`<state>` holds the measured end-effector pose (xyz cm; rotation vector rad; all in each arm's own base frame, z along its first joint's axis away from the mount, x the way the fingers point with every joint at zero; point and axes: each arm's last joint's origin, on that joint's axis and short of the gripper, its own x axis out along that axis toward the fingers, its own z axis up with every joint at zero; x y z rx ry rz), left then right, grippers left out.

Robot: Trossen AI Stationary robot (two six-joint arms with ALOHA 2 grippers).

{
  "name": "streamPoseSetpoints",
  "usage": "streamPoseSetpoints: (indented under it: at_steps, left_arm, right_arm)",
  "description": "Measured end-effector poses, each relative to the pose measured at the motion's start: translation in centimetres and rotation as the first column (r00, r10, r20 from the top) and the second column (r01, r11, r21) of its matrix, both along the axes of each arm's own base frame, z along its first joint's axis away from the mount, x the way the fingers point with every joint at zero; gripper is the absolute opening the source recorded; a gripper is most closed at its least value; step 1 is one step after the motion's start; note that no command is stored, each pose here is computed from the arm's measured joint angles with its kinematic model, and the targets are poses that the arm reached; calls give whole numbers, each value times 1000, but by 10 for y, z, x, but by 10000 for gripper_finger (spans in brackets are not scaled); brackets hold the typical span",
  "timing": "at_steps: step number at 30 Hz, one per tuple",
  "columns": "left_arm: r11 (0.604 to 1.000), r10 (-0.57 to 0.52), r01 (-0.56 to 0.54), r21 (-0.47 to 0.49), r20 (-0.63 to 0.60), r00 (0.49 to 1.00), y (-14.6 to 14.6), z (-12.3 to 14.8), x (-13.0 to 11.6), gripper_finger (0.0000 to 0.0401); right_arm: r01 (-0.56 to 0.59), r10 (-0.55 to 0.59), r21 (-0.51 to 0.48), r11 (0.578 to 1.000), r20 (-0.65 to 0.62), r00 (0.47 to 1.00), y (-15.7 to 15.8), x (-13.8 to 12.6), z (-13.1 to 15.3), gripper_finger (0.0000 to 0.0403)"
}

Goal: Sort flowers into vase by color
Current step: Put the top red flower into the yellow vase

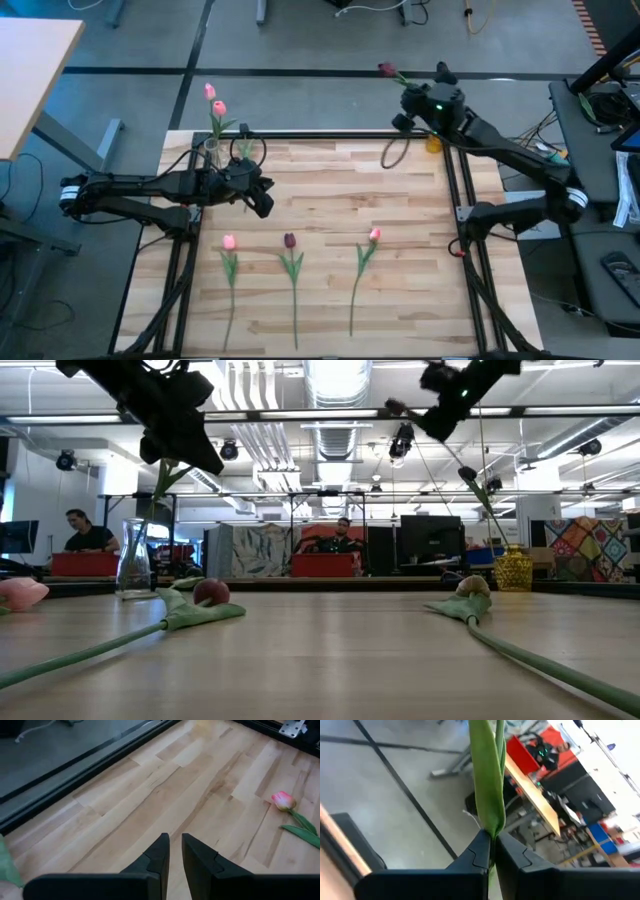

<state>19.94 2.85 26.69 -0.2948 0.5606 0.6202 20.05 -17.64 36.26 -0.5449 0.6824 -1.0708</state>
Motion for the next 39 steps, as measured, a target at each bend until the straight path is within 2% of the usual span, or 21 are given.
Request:
streamPoseSetpoints:
  at_steps: [6, 15, 29, 39]
  left_arm:
    - [1000, 3, -2, 12, -6, 1000, 0, 0, 0, 35]
    - [1000, 9, -9, 17, -6, 1000, 0, 0, -1, 35]
    - [1000, 10, -10, 18, -5, 1000, 0, 0, -1, 35]
    - [1000, 10, -10, 18, -5, 1000, 0, 0, -1, 35]
  right_arm:
    - [100, -100, -7, 995, -92, 991, -30, 6, -20, 8]
    - [208, -210, -27, 978, -96, 973, -59, -10, -38, 8]
    - [244, -246, -55, 968, -36, 968, -64, -22, -67, 9]
    - [289, -289, -16, 957, 30, 957, -66, -30, -78, 9]
